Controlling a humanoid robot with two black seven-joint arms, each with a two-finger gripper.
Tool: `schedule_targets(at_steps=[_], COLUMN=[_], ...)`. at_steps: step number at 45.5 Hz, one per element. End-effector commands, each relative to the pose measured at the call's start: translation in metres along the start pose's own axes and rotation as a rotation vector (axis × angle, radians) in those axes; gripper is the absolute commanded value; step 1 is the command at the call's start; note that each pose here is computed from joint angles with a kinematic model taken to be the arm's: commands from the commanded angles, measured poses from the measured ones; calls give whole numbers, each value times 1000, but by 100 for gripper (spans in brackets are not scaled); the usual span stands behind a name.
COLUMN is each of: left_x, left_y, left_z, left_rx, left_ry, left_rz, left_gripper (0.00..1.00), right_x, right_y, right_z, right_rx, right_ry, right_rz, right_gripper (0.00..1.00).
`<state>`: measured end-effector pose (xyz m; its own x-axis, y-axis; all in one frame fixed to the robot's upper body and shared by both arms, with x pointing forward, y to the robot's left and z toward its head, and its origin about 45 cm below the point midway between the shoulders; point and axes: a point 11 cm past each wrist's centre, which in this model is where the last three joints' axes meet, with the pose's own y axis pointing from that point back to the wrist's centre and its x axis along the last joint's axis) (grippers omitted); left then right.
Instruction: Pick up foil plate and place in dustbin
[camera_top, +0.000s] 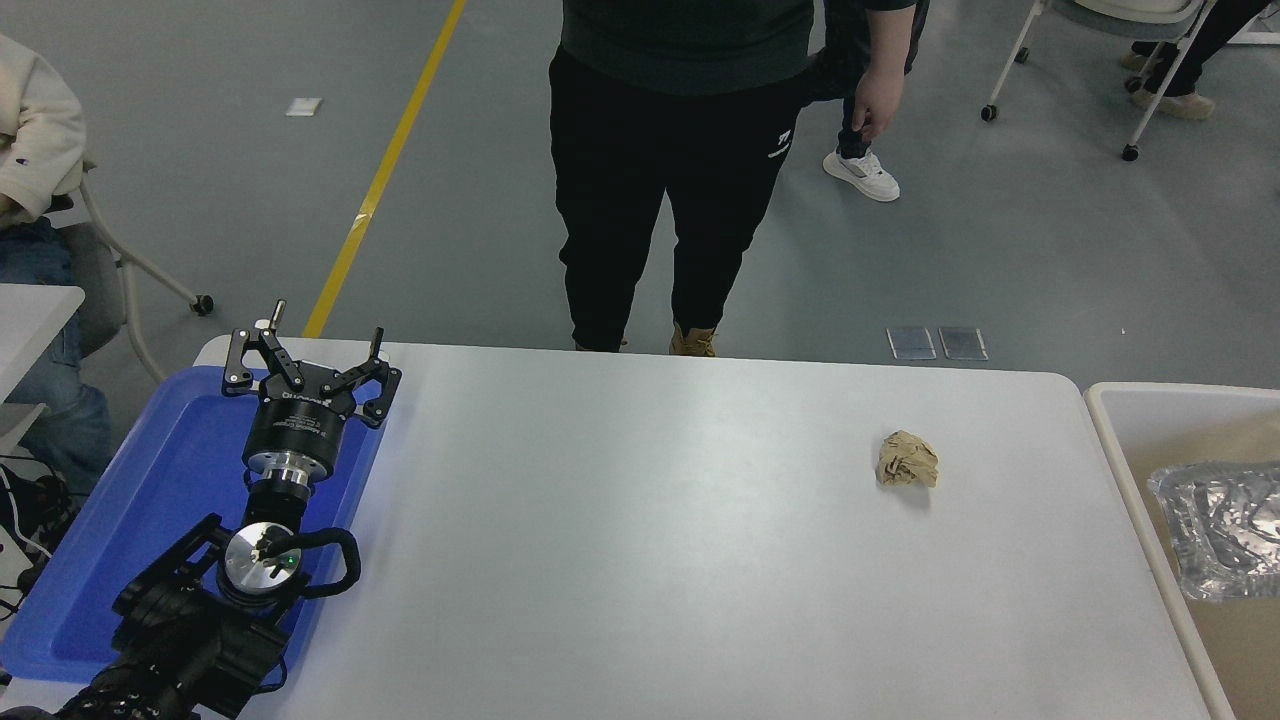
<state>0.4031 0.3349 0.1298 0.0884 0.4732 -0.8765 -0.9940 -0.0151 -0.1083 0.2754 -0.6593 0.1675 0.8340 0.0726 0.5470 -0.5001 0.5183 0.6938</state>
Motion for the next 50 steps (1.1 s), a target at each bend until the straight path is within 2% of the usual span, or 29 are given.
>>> schedule_targets(at_steps=[1,2,3,20,33,50], left_x=[0,0,0,0,0,0], left_y=[0,0,0,0,0,0], left_z=[0,0,0,0,0,0], left_rx=[0,-1,0,0,0,0], left_ry=[0,1,0,0,0,0], left_rz=[-1,-1,-1,-1,-1,-1], left_gripper=[100,100,100,100,100,100], right_x=[1,1,1,12,57,112], right_y=[-1,-2,-2,-2,1,7], right_z=[-3,-4,-4,-11,-30,-87], right_rx=[3,4,4,22,72,199], right_ry=[-38,-39,-41,-59,-136,-218], right_rz=[24,24,25,40,125,156], right_gripper=[90,100,100,100,100,100])
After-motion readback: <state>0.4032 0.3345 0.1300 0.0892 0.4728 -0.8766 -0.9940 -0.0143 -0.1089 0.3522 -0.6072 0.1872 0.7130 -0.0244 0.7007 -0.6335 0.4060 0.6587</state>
